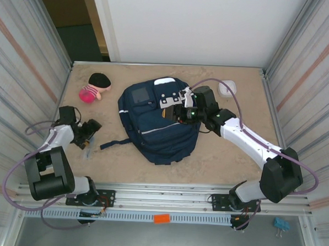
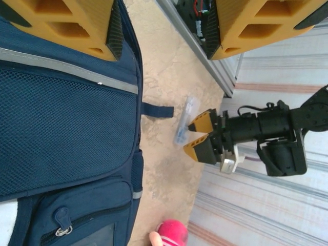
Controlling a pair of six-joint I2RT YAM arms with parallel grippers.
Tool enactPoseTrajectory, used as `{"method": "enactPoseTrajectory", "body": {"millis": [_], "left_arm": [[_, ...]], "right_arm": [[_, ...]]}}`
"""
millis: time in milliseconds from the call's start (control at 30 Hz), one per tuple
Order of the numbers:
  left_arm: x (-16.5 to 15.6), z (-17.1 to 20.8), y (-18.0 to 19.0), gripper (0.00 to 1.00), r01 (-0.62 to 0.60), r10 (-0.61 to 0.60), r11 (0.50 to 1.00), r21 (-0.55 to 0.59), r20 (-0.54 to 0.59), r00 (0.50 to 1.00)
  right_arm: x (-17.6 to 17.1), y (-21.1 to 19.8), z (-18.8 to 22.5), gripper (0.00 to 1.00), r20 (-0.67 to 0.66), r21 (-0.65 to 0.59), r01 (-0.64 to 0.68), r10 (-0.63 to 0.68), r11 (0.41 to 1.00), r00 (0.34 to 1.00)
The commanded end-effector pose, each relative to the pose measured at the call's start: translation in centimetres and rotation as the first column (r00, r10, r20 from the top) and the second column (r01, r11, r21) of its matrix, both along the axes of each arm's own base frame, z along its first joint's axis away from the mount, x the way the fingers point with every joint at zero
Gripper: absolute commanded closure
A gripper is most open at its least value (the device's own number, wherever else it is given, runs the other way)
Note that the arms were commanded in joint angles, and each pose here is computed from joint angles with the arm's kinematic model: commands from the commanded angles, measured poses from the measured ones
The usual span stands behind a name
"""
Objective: Pack the student bag
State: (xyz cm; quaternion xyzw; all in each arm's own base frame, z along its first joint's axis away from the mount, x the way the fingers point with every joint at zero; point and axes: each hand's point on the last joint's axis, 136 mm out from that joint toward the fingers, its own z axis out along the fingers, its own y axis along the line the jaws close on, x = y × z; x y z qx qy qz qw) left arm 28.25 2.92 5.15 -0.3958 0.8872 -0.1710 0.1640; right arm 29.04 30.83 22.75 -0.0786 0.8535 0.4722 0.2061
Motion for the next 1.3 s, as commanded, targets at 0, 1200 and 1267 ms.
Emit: {"method": "enactPoseTrajectory", "body": {"millis": [0, 1200, 1267], "left_arm": [[0.5, -0.1, -2.7, 0.15, 0.005, -0.006, 0.997, -0.073, -0.011, 1.0], [-2.8, -0.2, -0.2, 0.09, 0.086, -0.084, 0.996, 0.004, -0.121, 0.989], [-3.5, -0.2, -0.7, 0.1, 0.089, -0.088, 0.996, 0.0, -0.131, 0.987]], "right_arm": [[-0.1, 0.5, 0.4, 0.52, 0.016, 0.012, -0.038, 0.038, 0.999, 0.999], [-0.2, 1.0, 0.6, 0.5, 0.037, -0.014, -0.046, 0.047, 0.999, 0.998], [-0.2, 1.1, 0.5, 0.5, 0.036, -0.014, -0.05, 0.051, 0.999, 0.998]]}}
